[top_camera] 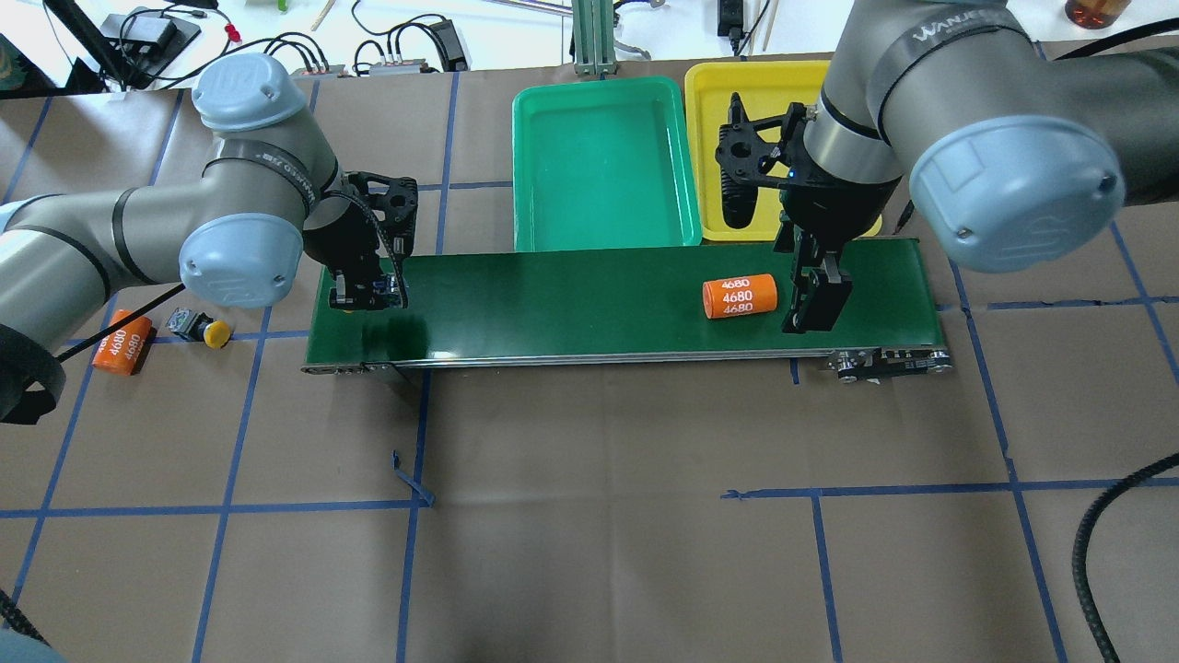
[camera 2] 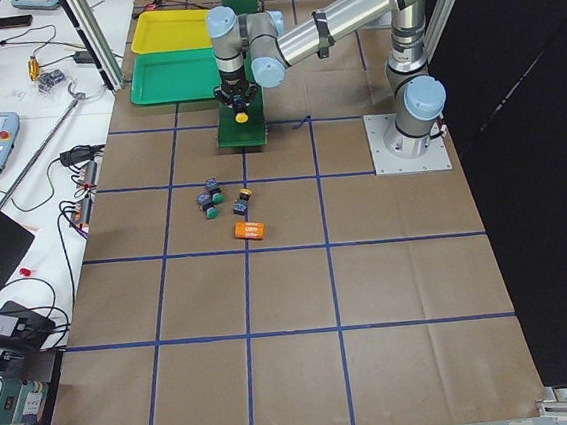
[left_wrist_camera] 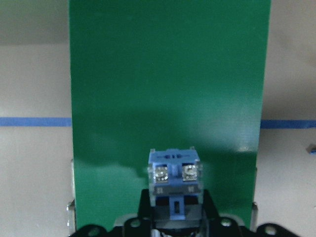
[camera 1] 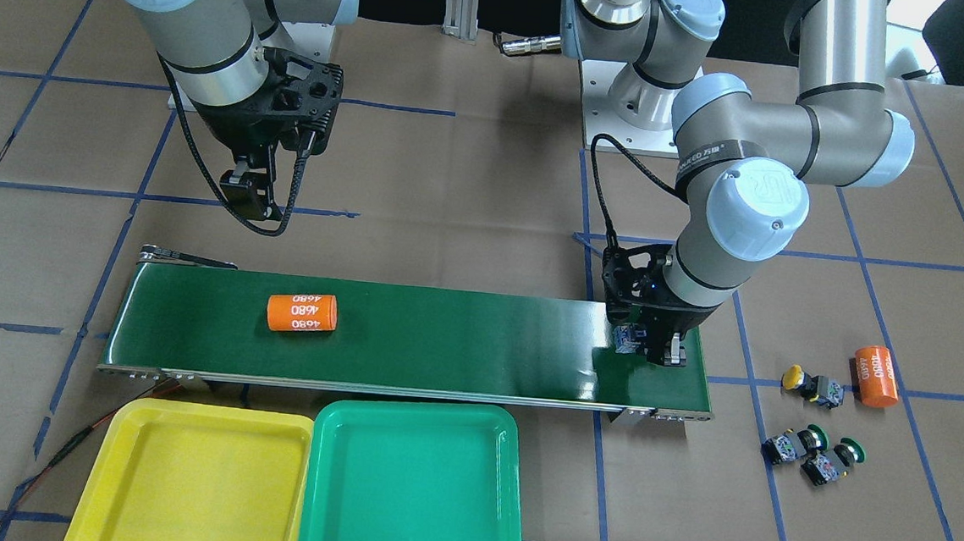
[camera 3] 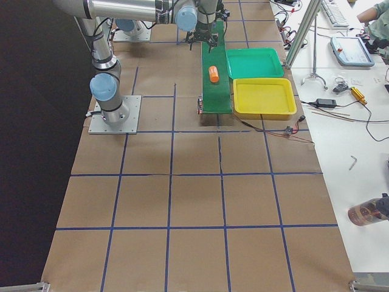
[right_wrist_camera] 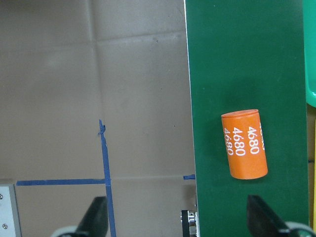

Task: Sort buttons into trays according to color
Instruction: 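Set the yellow-capped button on the belt and open the left gripper, then return the left gripper to the pile while the right waits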

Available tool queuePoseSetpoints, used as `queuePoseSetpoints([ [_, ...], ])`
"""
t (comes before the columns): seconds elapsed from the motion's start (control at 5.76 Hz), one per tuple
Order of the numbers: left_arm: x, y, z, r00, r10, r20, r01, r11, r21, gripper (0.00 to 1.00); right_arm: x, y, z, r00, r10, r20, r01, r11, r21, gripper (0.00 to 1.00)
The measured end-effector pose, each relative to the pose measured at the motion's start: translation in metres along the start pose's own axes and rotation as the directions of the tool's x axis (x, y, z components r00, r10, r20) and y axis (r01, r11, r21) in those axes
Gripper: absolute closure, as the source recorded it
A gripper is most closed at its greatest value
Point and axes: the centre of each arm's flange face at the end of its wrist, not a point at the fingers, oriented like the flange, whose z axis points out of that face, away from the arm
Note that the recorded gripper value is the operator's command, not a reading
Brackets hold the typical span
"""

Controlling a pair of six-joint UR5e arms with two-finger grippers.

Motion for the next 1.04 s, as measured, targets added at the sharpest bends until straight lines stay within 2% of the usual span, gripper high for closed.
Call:
queuePoseSetpoints([
  [0.35,0.003,-0.003,0.007,1.0,0.006,-0.011,-0.006,1.0,0.006,0.01,0.0,0.0,0.001,1.0,0.0,0.002,0.0,1.0,0.0,0.0],
  [0.69,0.003,0.003,-0.009,0.999,-0.041,0.014,0.041,0.999,0.002,0.01,0.0,0.0,0.002,1.0,0.001,0.004,-0.001,1.0,0.0,0.0],
  [0.87,0.002,0.027,-0.017,0.993,-0.119,0.027,0.119,0.993,0.001,0.01,0.0,0.0,0.002,1.0,0.001,0.004,-0.001,1.0,0.001,0.0],
  [1.04,0.001,0.068,-0.021,0.972,-0.234,0.032,0.234,0.972,0.005,0.01,0.0,0.0,0.002,1.0,0.002,0.005,-0.002,1.0,0.001,0.0],
])
